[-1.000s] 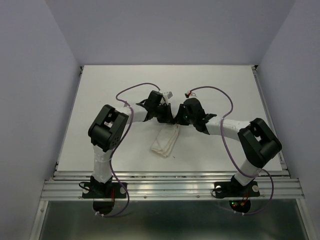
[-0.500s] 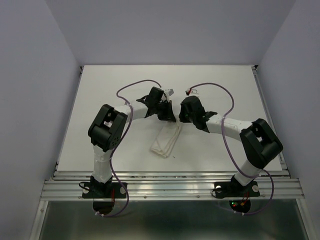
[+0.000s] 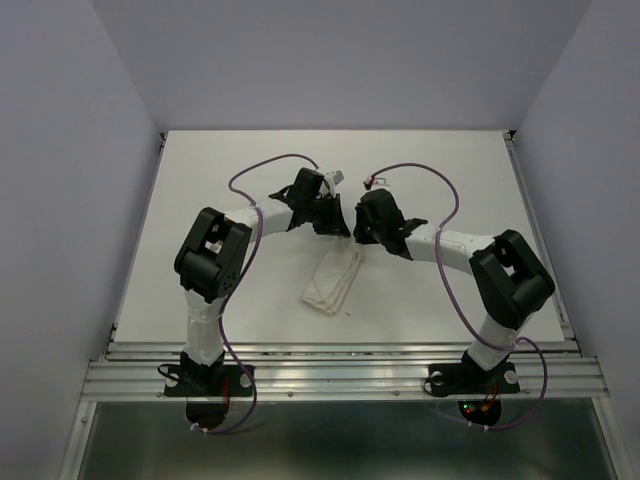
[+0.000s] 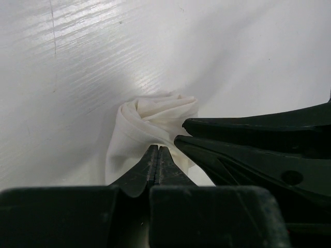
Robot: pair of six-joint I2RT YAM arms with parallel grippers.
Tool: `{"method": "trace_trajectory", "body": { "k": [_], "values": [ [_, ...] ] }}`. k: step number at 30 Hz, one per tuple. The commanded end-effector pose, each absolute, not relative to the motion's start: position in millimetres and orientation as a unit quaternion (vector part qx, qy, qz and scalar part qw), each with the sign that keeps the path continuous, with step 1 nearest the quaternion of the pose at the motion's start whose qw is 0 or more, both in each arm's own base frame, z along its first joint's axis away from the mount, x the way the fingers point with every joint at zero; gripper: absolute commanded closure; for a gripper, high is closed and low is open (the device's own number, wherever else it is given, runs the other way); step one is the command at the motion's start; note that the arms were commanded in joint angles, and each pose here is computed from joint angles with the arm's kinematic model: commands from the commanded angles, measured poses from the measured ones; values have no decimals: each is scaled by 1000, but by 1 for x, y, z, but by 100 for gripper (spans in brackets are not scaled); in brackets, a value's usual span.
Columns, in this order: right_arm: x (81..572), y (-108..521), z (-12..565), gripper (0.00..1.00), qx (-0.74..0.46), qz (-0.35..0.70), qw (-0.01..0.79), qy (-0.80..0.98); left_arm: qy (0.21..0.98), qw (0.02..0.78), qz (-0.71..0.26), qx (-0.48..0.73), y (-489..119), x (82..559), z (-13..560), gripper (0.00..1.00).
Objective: Fold the napkin into a case and place the utensils inside
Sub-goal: Stuff the top corner of the smaller-rectangle-folded napkin into the folded napkin.
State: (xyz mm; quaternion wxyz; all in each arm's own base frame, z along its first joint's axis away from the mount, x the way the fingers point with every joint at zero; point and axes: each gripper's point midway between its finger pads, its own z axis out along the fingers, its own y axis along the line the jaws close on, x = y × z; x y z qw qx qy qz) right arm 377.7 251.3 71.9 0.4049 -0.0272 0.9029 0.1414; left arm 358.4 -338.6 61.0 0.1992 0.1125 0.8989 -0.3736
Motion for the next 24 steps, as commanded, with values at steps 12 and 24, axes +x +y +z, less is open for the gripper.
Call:
{"method": "trace_trajectory", "body": {
  "k": [12, 24],
  "values": [
    [383, 260, 70, 81, -31, 154, 401, 903, 872, 237, -414, 108, -351, 380, 100, 100],
    [381, 254, 68, 98, -22, 145, 403, 904, 868, 229, -428, 105, -360, 381, 94, 100]
  ]
}}
